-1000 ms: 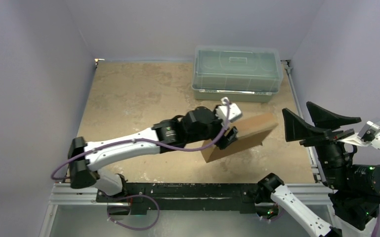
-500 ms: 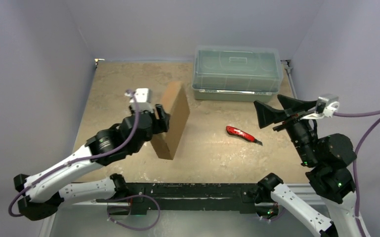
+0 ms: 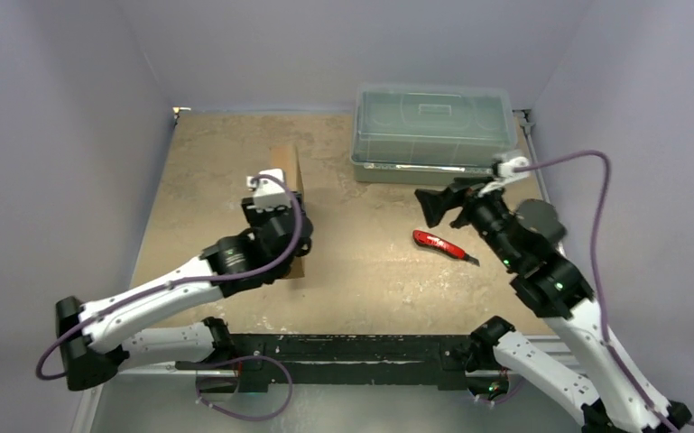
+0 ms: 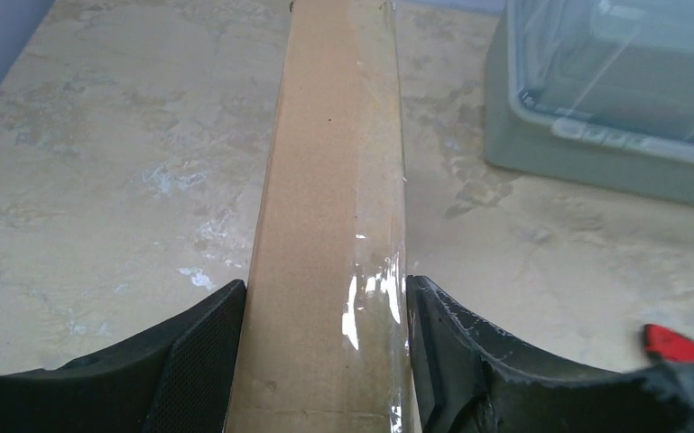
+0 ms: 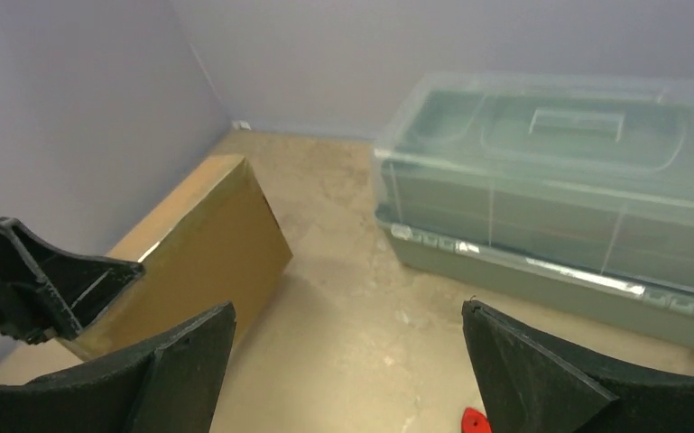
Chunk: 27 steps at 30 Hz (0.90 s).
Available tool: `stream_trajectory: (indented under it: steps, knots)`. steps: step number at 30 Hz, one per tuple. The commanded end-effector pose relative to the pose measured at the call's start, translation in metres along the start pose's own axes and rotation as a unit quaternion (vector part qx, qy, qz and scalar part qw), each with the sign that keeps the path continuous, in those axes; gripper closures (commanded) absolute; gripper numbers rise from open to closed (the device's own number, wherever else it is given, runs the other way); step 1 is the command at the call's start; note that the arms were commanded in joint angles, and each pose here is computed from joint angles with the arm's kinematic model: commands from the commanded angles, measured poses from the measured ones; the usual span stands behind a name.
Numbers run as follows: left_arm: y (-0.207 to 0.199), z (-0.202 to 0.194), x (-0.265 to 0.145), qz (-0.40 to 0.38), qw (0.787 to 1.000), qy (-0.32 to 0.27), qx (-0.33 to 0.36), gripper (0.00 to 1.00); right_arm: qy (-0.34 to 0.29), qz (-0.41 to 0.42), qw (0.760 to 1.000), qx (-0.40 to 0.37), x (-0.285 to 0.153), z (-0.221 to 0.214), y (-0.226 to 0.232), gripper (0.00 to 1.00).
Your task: Unpack the express box
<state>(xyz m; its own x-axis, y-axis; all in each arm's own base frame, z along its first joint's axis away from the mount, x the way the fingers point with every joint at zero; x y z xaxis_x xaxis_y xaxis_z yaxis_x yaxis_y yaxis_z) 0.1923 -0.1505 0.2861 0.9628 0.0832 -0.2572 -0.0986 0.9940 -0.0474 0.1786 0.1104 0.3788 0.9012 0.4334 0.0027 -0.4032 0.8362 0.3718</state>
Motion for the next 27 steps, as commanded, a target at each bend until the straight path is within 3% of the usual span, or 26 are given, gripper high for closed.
stream_trajectory:
  steps: [1, 6, 12, 16, 21, 24, 27]
  knots:
    - [-0.016, -0.024, 0.024, 0.051, 0.998, -0.02, 0.029, 0.99, 0.117, -0.018, 0.992, -0.035, 0.045, -0.075, -0.019, 0.01]
    - [-0.028, -0.047, 0.032, 0.035, 0.999, -0.006, 0.009, 0.99, 0.203, -0.097, 0.974, -0.014, 0.072, -0.129, -0.043, 0.01]
    - [-0.032, -0.075, 0.033, 0.011, 0.999, 0.031, -0.014, 0.86, 0.276, -0.143, 0.95, -0.021, 0.078, -0.172, -0.062, 0.01]
    - [-0.03, -0.075, 0.028, 0.003, 0.999, 0.046, -0.015, 0.62, 0.261, -0.226, 0.938, 0.011, 0.078, -0.179, -0.076, 0.01]
    - [-0.03, -0.062, 0.02, -0.026, 0.998, 0.049, -0.021, 0.33, 0.214, -0.402, 0.889, 0.055, 0.073, -0.184, -0.108, 0.01]
    - [-0.029, -0.05, 0.014, -0.045, 0.998, 0.046, -0.029, 0.19, 0.21, -0.429, 0.875, 0.08, 0.073, -0.187, -0.127, 0.01]
    - [-0.027, -0.038, 0.008, -0.061, 0.997, 0.041, -0.029, 0.09, 0.21, -0.422, 0.876, 0.104, 0.076, -0.187, -0.147, 0.01]
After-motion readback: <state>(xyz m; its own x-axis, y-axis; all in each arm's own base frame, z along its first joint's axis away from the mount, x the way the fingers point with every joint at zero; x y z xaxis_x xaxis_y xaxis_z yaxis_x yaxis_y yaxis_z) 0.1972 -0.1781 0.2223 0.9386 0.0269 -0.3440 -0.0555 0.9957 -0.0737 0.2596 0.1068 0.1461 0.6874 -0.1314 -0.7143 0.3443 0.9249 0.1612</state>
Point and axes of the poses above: each gripper's point midway between its finger pads, its own x axis out along the fingers, its own y axis along the line the jaws close on, z = x × y, the point moved 6 cm from there along -x, back along the fingers, and after that the axes turned 7 degrees about x, right-handed, at the moved point
